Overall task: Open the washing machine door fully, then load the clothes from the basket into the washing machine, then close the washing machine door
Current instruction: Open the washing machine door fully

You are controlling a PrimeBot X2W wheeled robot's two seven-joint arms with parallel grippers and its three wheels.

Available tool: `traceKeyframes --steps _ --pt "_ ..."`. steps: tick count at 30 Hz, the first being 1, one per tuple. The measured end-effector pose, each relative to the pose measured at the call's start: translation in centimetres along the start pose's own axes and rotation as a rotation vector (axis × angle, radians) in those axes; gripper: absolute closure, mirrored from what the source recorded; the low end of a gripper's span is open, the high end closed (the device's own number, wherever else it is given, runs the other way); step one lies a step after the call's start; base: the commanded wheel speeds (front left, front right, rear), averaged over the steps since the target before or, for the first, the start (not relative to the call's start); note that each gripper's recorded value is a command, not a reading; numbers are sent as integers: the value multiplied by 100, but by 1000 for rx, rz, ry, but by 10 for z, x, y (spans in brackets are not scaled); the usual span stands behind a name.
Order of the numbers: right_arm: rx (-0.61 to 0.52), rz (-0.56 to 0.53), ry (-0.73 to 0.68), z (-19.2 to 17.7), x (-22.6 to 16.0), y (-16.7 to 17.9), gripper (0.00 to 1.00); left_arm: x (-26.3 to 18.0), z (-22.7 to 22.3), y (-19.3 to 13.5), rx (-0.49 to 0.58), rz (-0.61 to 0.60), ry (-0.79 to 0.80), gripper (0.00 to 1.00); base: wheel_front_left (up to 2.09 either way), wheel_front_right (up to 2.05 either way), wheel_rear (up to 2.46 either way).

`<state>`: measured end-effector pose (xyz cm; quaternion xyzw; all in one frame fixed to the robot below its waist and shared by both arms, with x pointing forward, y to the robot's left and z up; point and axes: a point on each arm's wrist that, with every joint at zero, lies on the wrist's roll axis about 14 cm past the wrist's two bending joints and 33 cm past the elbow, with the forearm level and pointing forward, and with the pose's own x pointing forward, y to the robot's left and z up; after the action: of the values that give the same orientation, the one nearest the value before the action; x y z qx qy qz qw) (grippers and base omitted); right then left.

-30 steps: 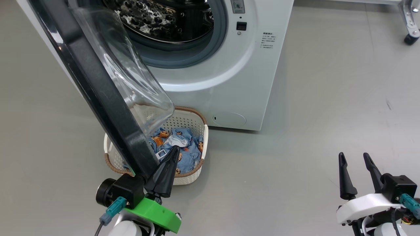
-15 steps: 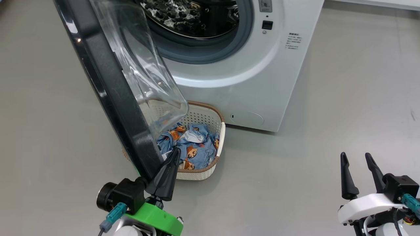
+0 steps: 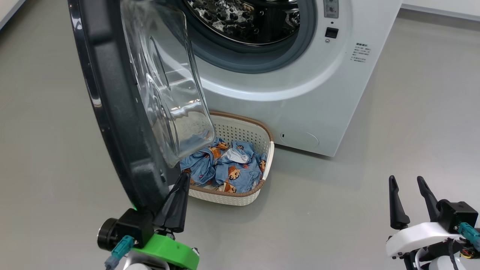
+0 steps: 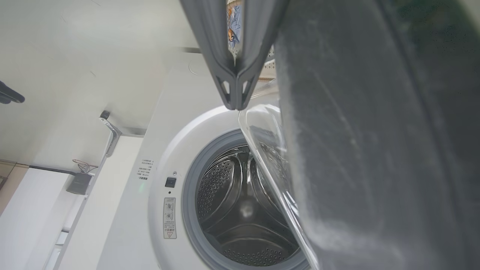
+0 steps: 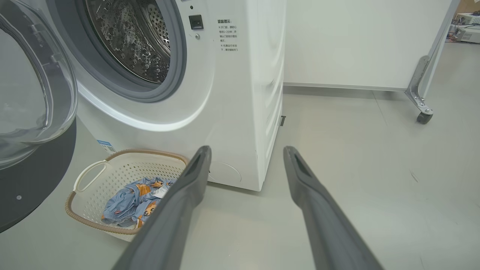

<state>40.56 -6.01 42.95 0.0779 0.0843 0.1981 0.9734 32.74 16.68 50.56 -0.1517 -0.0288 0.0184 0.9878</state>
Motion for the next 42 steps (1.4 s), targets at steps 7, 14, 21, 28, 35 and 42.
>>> traceKeyframes --steps 7,14,21,28,35,42 --pt "-1 33 3 0 7 9 0 -12 5 32 10 111 -11 100 0 0 0" --pt "-4 79 7 -1 15 24 0 -33 18 83 31 281 -39 100 0 0 0" --pt "-18 117 22 -7 16 35 0 -46 30 122 50 395 -59 100 0 0 0" --pt "-18 116 25 -9 21 33 0 -55 25 158 43 506 -31 100 0 0 0" --pt "-35 98 39 -15 25 18 0 -62 27 199 60 628 -14 100 0 0 0" --pt "-38 89 46 -19 31 10 0 -59 37 226 73 708 -30 100 0 0 0"
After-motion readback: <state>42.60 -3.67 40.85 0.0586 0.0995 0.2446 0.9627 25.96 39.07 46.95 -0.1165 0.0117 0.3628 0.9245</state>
